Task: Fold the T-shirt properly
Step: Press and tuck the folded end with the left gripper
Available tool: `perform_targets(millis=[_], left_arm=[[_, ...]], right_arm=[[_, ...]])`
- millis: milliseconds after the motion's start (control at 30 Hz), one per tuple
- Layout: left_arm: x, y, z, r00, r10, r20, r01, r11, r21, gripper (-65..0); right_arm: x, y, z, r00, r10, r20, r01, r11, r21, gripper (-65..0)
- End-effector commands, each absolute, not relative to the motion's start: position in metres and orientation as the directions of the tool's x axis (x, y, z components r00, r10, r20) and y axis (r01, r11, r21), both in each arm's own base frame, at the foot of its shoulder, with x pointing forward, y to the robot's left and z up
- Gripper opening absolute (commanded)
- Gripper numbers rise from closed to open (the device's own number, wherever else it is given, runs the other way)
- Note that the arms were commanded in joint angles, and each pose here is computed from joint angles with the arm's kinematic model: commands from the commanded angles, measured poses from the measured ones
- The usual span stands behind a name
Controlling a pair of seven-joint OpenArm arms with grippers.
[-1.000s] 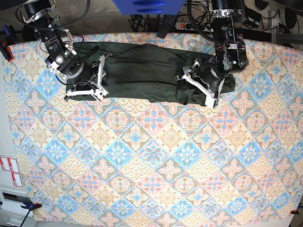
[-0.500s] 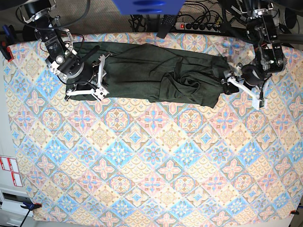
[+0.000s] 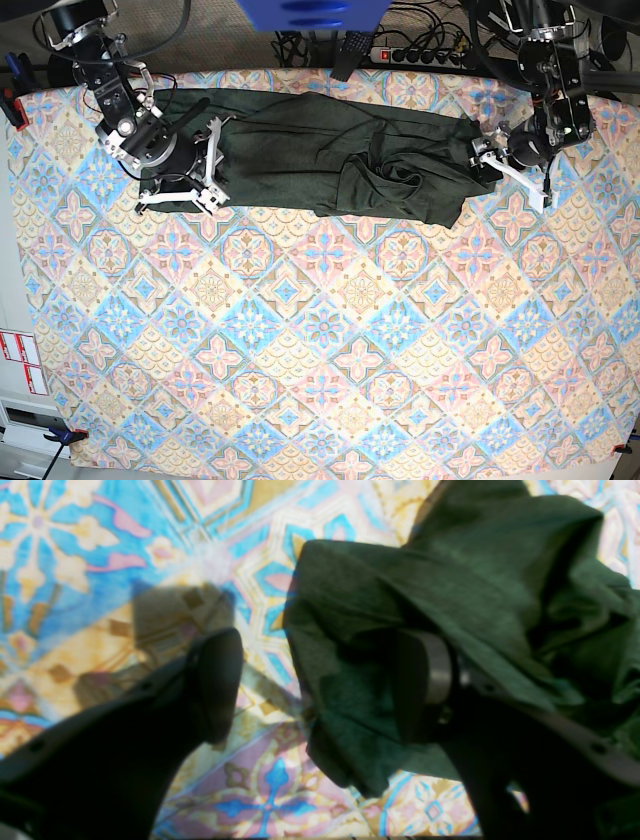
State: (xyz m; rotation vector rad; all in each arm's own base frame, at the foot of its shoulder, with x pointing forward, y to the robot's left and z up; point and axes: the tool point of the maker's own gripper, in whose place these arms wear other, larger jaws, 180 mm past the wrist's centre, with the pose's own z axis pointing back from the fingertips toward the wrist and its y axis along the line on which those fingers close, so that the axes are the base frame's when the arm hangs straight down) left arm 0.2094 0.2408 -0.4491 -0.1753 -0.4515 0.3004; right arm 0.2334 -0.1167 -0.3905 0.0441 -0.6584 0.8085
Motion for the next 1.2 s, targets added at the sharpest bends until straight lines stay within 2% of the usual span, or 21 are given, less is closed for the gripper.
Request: perform_targets(millis=[0,200,267,333,467,533,900,1067,1167], left_arm=[[0.213,0.245,-0.448,0.847,0.326,0.419,-0.249,0.941,-0.23,-18.6],[0.213,0.22,-0.471,0.872,0.3,0.386,-0.211,0.943,-0.257,-18.6],[0.213,0.213,-0.473,0.879,0.286,0.382,-0.193,0.945,-0.264,-21.2],[0.213,0.203,-0.472,0.885,0.262,0.384,-0.163,0.949,-0.271,-30.4],[0.214,0.186,-0.463,0.877,0.263,0.402,-0.132,0.937,-0.323,-57.7],[0.214,0.179,-0.453,0.865,0.283,0.414,-0.127,0.922,-0.366,-65.0],[0.21,0.145,-0.402,0.814,0.263,0.518,-0.026,0.908,-0.419,-65.0],[0.21,0.143,-0.399,0.813,0.261,0.521,-0.02,0.906,-0.422,-65.0],[0.205,0.117,-0.402,0.832,0.234,0.502,0.024,0.891,-0.454,-65.0]], right_arm=[[0.239,-0.117,-0.382,0.483,0.652,0.584,-0.679,0.7,-0.221,-51.0],[0.241,-0.117,-0.38,0.48,0.652,0.586,-0.678,0.7,-0.223,-51.0],[0.241,-0.117,-0.38,0.48,0.652,0.586,-0.678,0.7,-0.223,-51.0],[0.24,-0.117,-0.381,0.481,0.652,0.586,-0.679,0.7,-0.222,-51.0],[0.239,-0.117,-0.381,0.482,0.652,0.585,-0.679,0.7,-0.221,-51.1],[0.239,-0.117,-0.381,0.482,0.652,0.585,-0.679,0.7,-0.221,-51.1],[0.241,-0.117,-0.38,0.479,0.652,0.587,-0.678,0.7,-0.224,-51.0],[0.241,-0.117,-0.38,0.48,0.652,0.586,-0.678,0.7,-0.224,-51.0],[0.241,-0.117,-0.38,0.48,0.652,0.586,-0.678,0.7,-0.224,-51.0]])
